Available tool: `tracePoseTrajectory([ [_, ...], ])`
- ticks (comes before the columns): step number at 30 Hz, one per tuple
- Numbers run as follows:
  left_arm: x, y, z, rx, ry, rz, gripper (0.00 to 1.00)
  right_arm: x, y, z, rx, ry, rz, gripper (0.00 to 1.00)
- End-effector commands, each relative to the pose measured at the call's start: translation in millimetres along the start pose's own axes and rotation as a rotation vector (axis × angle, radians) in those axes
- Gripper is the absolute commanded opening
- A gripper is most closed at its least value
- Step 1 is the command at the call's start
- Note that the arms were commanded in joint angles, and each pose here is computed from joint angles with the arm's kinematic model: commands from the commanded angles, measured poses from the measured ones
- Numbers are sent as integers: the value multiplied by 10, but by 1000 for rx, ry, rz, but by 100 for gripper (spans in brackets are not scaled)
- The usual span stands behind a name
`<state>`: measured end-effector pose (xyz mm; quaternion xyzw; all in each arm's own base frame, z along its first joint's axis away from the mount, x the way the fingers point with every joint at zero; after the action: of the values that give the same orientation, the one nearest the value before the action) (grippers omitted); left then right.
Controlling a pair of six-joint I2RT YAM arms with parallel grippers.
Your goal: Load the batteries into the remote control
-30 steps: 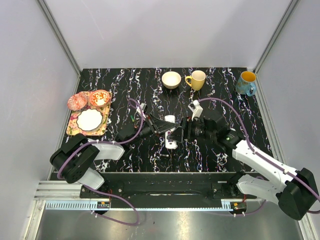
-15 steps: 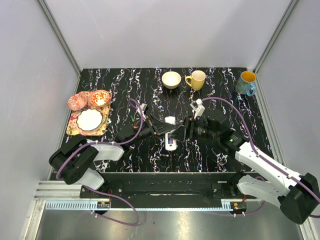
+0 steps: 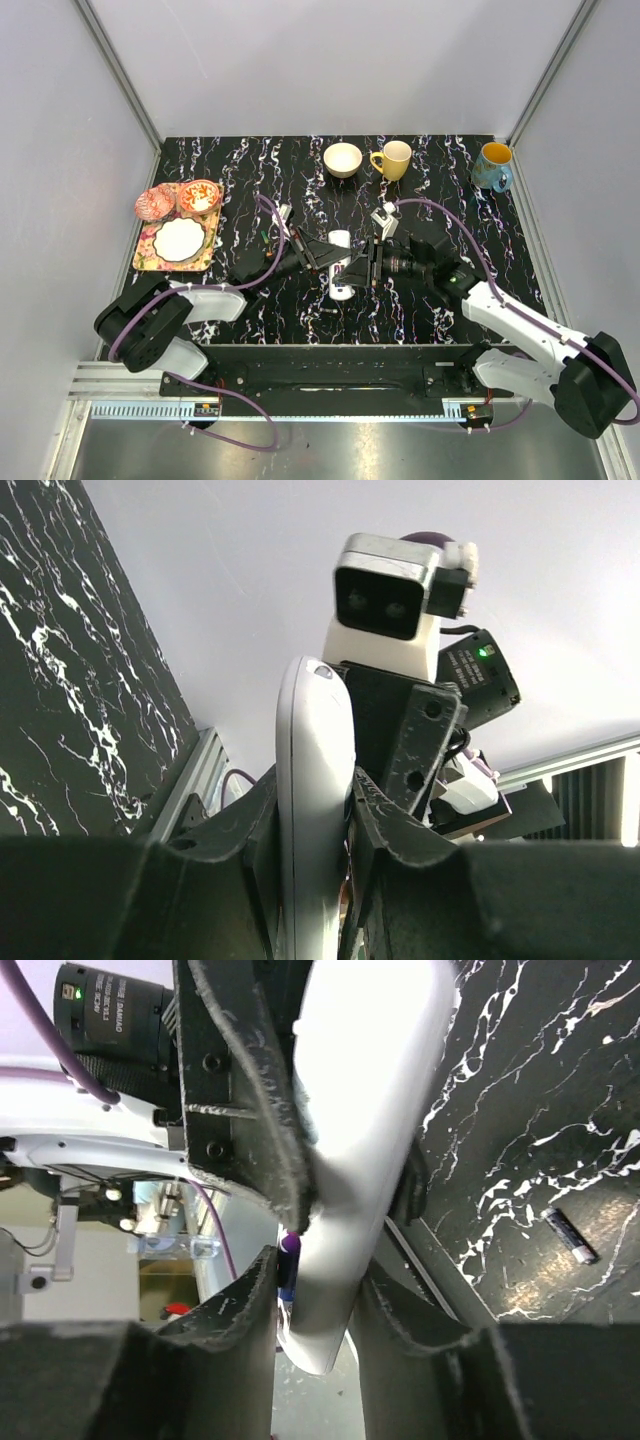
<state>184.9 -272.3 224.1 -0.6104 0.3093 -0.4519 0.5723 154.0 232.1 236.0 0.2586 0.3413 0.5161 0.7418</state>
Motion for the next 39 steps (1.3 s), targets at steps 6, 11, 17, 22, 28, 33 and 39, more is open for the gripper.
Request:
tracePoseTrajectory([
  [6, -32, -573, -43, 143, 43, -277, 37, 3, 151, 72, -53, 17, 137, 0],
  [11, -68, -547, -43, 131, 99, -268, 52, -46, 170, 42, -52, 90, 169, 0],
  [17, -146, -518, -35, 131, 162, -258, 53, -114, 197, 55, -52, 111, 204, 0],
  [22, -156, -511, -79, 160, 226, -246, 43, -136, 224, 73, -54, 124, 227, 0],
  [28, -141, -501, -96, 197, 258, -212, 43, -124, 221, 72, -45, 155, 243, 0],
  [33, -130, -518, -95, 233, 273, -193, 38, -112, 213, 71, -40, 177, 246, 0],
  [39, -135, -500, -106, 243, 292, -184, 12, -91, 210, 99, -39, 180, 241, 0],
])
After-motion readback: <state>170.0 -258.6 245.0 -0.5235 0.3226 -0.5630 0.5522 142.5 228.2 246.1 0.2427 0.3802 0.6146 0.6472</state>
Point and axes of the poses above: each gripper's point midway between its finger pads, its own x axis out along the fingers, its own y axis along the line the jaws close on, z = x × y, the point moved 7 cm from there along -x, back along the fingers, and after that the axes turned 9 degrees about -x, right-handed, at the moved point
